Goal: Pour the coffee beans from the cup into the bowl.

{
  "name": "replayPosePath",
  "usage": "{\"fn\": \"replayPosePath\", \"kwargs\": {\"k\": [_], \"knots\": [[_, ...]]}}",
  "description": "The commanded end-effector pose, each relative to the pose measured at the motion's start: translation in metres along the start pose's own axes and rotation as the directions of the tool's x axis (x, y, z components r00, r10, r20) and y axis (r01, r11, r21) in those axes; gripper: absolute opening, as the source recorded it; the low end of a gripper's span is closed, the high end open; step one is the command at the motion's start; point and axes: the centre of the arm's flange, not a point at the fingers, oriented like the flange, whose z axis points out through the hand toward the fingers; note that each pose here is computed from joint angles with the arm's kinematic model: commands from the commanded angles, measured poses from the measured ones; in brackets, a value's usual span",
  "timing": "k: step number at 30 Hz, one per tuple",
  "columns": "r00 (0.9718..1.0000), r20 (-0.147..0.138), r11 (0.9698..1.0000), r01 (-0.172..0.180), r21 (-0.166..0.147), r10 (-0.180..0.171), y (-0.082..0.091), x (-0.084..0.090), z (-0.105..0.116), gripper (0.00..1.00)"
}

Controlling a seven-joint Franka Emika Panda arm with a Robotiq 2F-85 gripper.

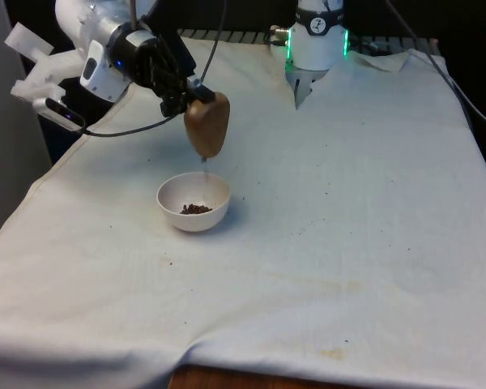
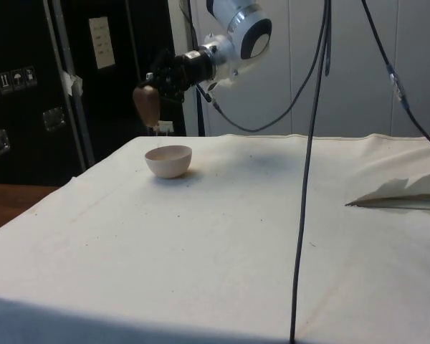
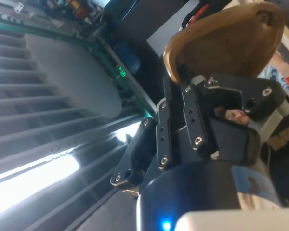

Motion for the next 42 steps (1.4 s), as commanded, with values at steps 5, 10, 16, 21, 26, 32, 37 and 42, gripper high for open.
{"fn": "replayPosePath", "kwargs": {"k": [5,10,16,21,26,32,37,42], "knots": [[0.9999,0.005,0.9994,-0.01,0.034,0.01,-0.008,-0.001,-0.003,0.0],[0.9998,0.016,0.9981,-0.016,0.059,0.015,-0.018,-0.001,-0.006,0.0],[0.9994,0.025,0.9959,-0.025,0.087,0.023,-0.021,-0.003,-0.008,0.0],[0.9993,0.033,0.994,-0.021,0.108,0.018,-0.021,-0.004,-0.011,0.0],[0.999,0.034,0.9874,-0.035,0.154,0.03,-0.02,-0.007,-0.014,0.0],[0.9986,0.039,0.9805,-0.041,0.192,0.034,-0.02,-0.008,-0.015,0.0],[0.9985,0.044,0.9766,-0.042,0.211,0.033,-0.019,-0.009,-0.017,0.0],[0.9985,0.044,0.9743,-0.041,0.222,0.032,-0.019,-0.009,-0.018,0.0]]}}
